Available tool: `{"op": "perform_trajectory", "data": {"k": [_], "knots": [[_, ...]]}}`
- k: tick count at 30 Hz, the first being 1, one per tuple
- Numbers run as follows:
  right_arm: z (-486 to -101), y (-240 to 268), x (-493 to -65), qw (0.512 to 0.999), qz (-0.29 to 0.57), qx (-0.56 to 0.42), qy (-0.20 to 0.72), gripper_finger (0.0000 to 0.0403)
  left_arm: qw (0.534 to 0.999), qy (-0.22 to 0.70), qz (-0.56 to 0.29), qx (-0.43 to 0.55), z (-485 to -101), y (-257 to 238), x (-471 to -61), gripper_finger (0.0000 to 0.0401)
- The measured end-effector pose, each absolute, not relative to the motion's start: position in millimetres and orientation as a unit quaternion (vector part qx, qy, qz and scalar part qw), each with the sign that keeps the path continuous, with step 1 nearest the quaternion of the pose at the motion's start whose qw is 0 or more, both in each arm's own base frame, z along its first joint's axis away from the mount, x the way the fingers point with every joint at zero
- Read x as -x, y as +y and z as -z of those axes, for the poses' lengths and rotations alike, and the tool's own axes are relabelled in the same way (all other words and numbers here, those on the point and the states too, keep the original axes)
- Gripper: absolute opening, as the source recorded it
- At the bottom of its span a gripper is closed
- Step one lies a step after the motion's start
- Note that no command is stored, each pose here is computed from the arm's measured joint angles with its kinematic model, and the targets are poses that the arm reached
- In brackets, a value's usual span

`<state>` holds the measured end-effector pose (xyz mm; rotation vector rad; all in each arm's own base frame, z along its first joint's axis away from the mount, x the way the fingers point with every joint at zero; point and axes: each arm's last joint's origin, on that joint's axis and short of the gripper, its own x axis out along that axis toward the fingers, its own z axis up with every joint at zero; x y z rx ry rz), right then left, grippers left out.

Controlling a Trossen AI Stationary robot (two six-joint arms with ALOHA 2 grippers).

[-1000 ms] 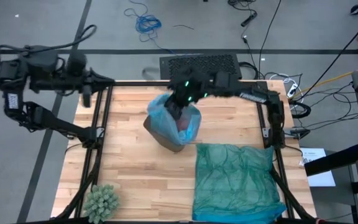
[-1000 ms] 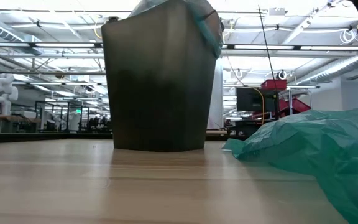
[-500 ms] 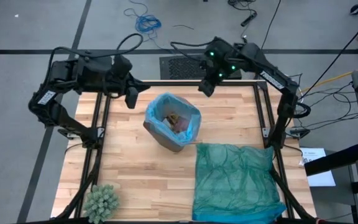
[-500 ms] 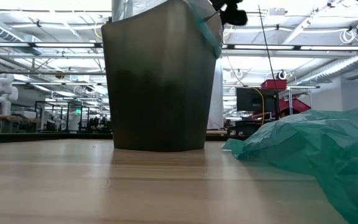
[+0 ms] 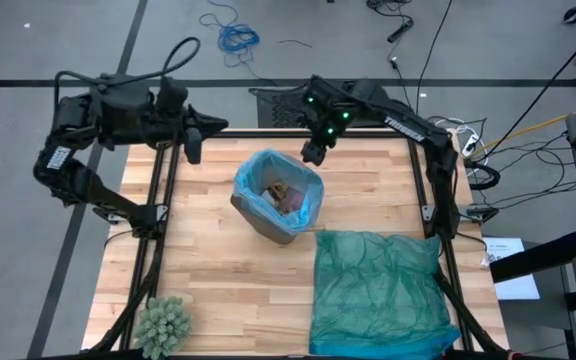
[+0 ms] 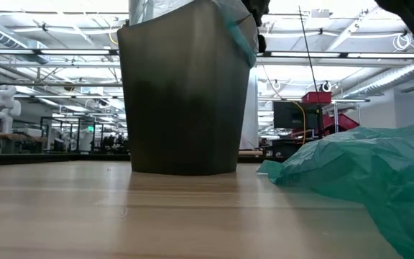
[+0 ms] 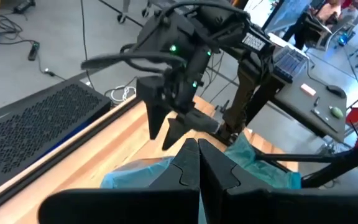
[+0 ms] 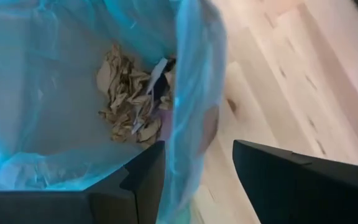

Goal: Place trash/remove bag and relplace
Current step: Remove the light blue trash bag from the black trash bin

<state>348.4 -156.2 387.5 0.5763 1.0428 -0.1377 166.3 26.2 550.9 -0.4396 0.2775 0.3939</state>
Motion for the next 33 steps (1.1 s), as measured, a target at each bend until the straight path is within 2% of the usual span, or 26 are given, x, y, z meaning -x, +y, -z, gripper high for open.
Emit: {"op": "perform_trajectory", "data": {"k": [7, 10, 14, 18, 20, 28, 33], "knots": [[-369.6, -156.4, -366.1, 0.818, 0.063, -0.272, 0.503, 0.0178, 0.947, 0.140, -0.195, 0.214, -550.4, 25.9, -163.8, 0.0000], [-359.6, -159.4, -372.3, 0.810, 0.064, -0.277, 0.513, 0.0160, 0.947, 0.141, -0.195, 0.213, -550.3, 26.0, -164.2, 0.0000], [-351.1, -161.6, -377.6, 0.807, 0.059, -0.271, 0.521, 0.0110, 0.947, 0.140, -0.194, 0.214, -550.5, 25.9, -163.7, 0.0000], [-351.5, -162.6, -380.7, 0.817, 0.070, -0.257, 0.512, 0.0032, 0.947, 0.140, -0.194, 0.216, -550.4, 25.9, -164.0, 0.0000], [-354.8, -162.8, -379.8, 0.823, 0.070, -0.249, 0.505, 0.0009, 0.947, 0.140, -0.194, 0.216, -550.5, 25.8, -163.9, 0.0000], [-361.9, -158.0, -373.6, 0.822, 0.063, -0.250, 0.508, 0.0003, 0.947, 0.141, -0.192, 0.217, -550.3, 25.7, -163.9, 0.0000], [-364.8, -156.2, -372.1, 0.823, 0.075, -0.248, 0.506, 0.0033, 0.946, 0.142, -0.193, 0.217, -550.2, 25.7, -163.8, 0.0000]]}}
